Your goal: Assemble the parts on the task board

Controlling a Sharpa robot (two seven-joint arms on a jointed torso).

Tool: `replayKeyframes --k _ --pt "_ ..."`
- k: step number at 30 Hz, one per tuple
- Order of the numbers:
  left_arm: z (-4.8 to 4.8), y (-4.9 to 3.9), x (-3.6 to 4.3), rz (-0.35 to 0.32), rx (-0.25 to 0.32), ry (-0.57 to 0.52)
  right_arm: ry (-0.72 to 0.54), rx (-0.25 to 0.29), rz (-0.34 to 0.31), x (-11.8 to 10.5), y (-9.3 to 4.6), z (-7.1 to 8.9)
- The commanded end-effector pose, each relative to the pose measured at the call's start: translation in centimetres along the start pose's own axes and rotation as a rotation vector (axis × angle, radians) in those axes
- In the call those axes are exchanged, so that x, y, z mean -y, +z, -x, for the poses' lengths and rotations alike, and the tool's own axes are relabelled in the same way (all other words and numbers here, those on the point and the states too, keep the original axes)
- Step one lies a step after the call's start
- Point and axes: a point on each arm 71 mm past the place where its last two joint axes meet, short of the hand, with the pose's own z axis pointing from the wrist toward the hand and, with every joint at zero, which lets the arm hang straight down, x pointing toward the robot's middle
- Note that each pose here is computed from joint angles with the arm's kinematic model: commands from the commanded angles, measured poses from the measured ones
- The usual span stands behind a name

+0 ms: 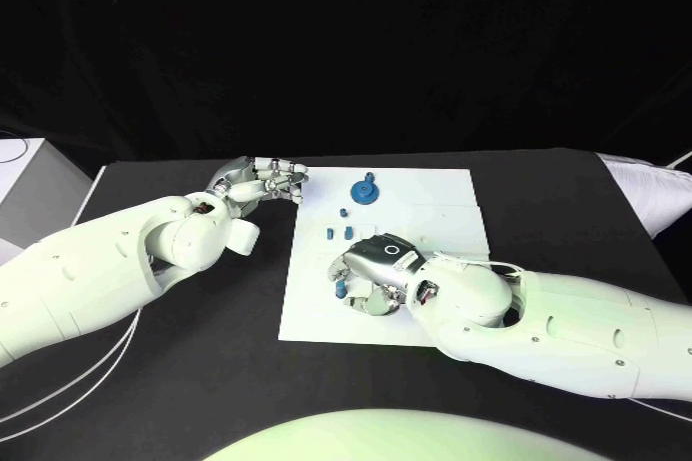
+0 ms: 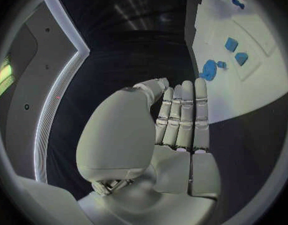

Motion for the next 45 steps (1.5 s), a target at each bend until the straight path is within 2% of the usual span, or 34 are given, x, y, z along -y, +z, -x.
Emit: replayKeyframes --k 1,13,19,24,27,31,33,38,45 --pt "-0.21 0.02 0.07 -0.004 -0.017 -0.007 0.006 0.037 0.009 -0.1 -0.1 0.2" --pt "-0.2 0.02 0.06 -0.003 -0.017 -0.007 0.033 0.119 -0.012 0.9 -1.5 1.1" --pt "-0.19 0.02 0.09 -0.008 -0.015 -0.008 0.148 0.182 -0.069 3.5 -3.2 3.2" --pt "-0.22 0.03 0.16 -0.017 -0.013 -0.01 0.33 0.193 -0.164 6.8 -5.3 4.9" --pt "-0.26 0.05 0.19 -0.023 -0.01 -0.012 0.436 0.18 -0.233 8.8 -6.6 5.7" --pt "-0.41 0.0 0.2 -0.031 -0.01 -0.016 0.562 0.124 -0.367 11.6 -9.0 6.1" --pt "-0.46 -0.01 0.19 -0.032 -0.01 -0.017 0.585 0.106 -0.405 12.2 -9.6 6.1" --pt "-0.64 -0.15 0.01 -0.032 -0.011 -0.022 0.628 0.033 -0.548 14.1 -12.1 5.6" --pt "-0.85 -0.3 -0.18 -0.029 -0.013 -0.027 0.598 -0.033 -0.702 14.9 -14.7 4.7"
